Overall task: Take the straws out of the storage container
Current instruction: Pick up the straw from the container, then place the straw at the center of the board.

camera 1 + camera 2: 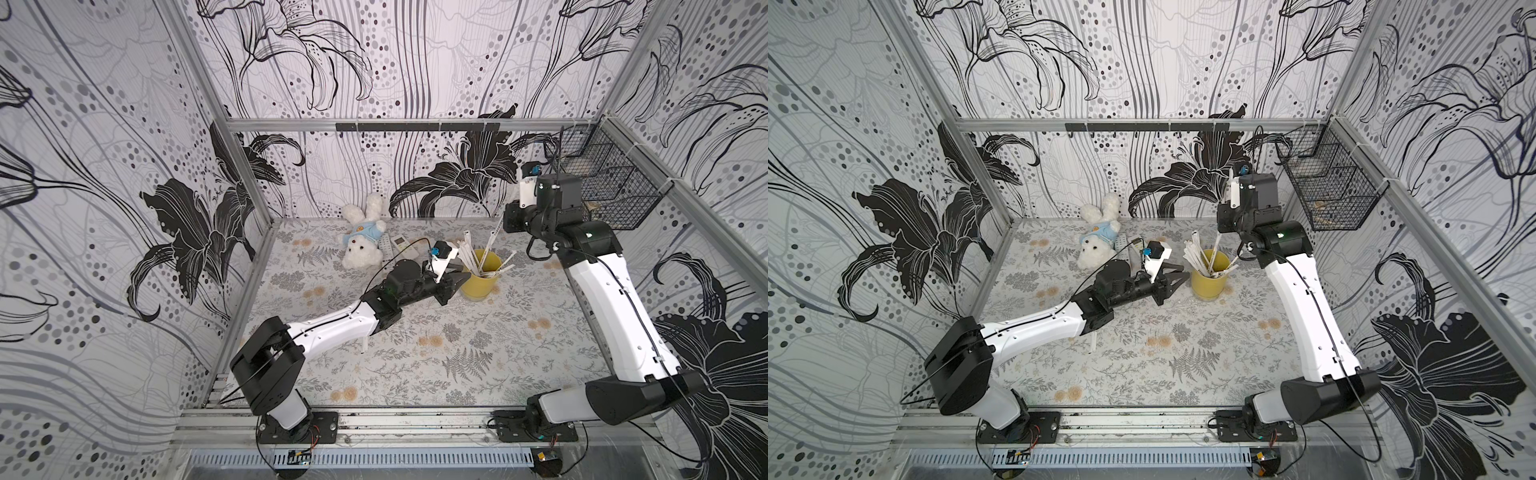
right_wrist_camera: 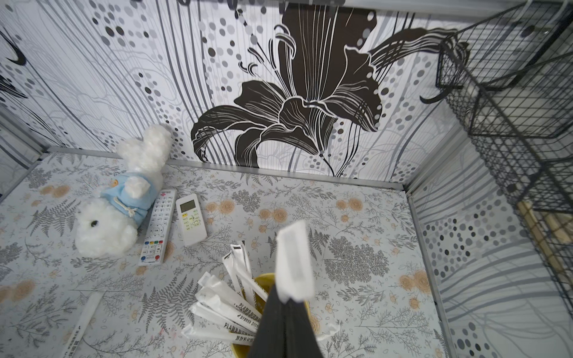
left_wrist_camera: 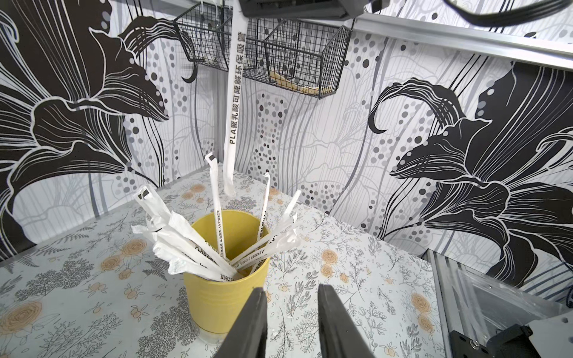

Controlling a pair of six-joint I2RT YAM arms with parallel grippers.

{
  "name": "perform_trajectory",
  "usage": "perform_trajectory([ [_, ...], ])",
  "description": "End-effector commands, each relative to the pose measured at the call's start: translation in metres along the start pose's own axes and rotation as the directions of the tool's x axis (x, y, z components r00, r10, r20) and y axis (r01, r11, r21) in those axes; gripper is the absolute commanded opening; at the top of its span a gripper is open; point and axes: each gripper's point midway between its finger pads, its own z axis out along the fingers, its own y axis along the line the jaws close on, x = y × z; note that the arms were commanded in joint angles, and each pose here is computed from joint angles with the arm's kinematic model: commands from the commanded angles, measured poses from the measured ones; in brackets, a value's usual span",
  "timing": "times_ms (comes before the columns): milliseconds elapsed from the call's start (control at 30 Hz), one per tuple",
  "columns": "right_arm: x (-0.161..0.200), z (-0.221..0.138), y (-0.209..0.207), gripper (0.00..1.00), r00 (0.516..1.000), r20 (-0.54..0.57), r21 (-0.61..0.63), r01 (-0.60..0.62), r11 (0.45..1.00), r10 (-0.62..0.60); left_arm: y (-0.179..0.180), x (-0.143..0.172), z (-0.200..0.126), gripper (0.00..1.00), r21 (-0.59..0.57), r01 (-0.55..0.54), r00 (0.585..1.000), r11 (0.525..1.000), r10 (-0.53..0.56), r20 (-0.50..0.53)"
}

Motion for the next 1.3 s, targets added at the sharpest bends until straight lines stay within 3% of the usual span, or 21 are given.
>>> perform_trajectory([
  [0,-0.017,-0.035,0.007,0.0,0.998,0.045,-0.046,-0.037,0.998,0.039,-0.011,-0.032,-0.01,0.32,0.009,-0.003,0.998,1.0,0.002,0.069],
  [200,-0.025,-0.06,0.067,0.0,0.998,0.008,-0.307,-0.057,0.95,0.063,-0.008,-0.033,-0.027,0.32,-0.048,0.056,0.998,0.997,-0.056,-0.003],
  [367,0.001,-0.058,0.136,0.0,0.993,-0.121,-0.528,-0.075,0.846,0.013,-0.003,-0.02,-0.057,0.32,-0.134,0.093,0.987,0.987,-0.11,-0.119],
  [567,0.047,-0.039,0.192,0.0,0.962,-0.271,-0.654,-0.15,0.742,-0.045,0.015,0.008,-0.112,0.33,-0.321,0.129,0.952,0.938,-0.208,-0.225],
  [833,0.099,-0.008,0.25,0.0,0.893,-0.438,-0.747,-0.296,0.596,-0.106,0.049,0.059,-0.18,0.33,-0.541,0.139,0.889,0.83,-0.345,-0.301],
  [1267,0.195,0.068,0.316,0.0,0.684,-0.686,-0.688,-0.496,0.531,-0.25,0.123,0.12,-0.221,0.31,-0.701,0.225,0.81,0.677,-0.53,-0.252],
])
